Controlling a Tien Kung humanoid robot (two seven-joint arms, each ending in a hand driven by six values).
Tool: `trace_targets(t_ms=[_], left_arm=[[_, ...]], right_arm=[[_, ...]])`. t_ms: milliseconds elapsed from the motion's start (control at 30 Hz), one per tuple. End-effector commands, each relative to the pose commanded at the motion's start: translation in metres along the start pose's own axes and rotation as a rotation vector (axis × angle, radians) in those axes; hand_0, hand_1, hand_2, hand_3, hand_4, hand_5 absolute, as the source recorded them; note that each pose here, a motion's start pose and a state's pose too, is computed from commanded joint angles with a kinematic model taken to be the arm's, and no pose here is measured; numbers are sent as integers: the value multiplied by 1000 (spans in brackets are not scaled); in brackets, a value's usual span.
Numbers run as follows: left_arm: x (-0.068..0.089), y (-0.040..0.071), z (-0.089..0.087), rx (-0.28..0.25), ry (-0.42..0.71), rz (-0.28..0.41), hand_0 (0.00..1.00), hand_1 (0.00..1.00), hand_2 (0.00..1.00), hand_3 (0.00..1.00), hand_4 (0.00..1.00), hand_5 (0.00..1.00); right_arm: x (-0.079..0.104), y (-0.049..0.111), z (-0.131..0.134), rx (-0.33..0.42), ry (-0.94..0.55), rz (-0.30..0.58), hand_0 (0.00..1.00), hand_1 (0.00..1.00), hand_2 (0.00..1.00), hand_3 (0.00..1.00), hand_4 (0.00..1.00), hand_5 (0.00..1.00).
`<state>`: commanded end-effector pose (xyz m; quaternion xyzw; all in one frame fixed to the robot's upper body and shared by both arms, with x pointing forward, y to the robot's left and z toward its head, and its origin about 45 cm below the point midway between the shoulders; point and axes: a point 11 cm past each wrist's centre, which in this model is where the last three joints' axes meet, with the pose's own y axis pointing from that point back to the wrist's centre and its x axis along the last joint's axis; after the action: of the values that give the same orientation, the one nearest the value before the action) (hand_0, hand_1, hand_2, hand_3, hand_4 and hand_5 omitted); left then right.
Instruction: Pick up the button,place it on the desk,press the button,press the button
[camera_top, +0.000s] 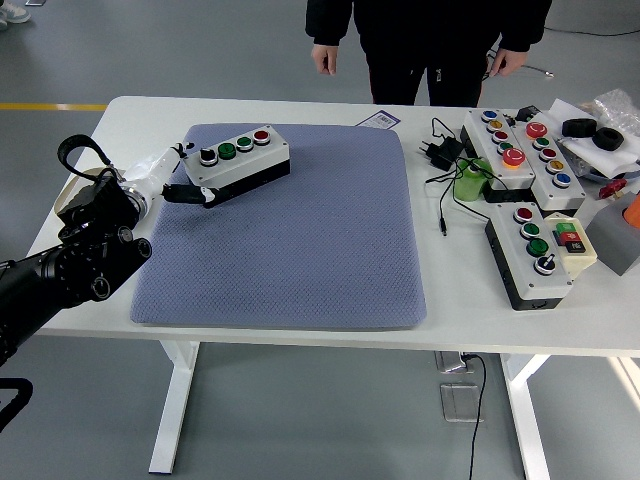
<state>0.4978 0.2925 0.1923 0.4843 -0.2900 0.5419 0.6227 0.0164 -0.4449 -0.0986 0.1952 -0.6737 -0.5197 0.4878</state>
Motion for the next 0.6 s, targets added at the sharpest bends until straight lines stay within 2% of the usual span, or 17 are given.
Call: trace_targets(t_ms=[467, 600], left_arm=[[-3, 1, -4, 6, -1, -5, 845, 894, 931, 998, 998, 607], [1, 1, -5, 11, 1, 3, 845, 894, 931, 998, 998, 607]], right_arm=[[0, -1, 3, -6, 1, 3, 642, 508, 548, 591, 247, 361], [-1, 0, 2, -5, 3, 1, 642, 508, 548, 591, 247, 361]])
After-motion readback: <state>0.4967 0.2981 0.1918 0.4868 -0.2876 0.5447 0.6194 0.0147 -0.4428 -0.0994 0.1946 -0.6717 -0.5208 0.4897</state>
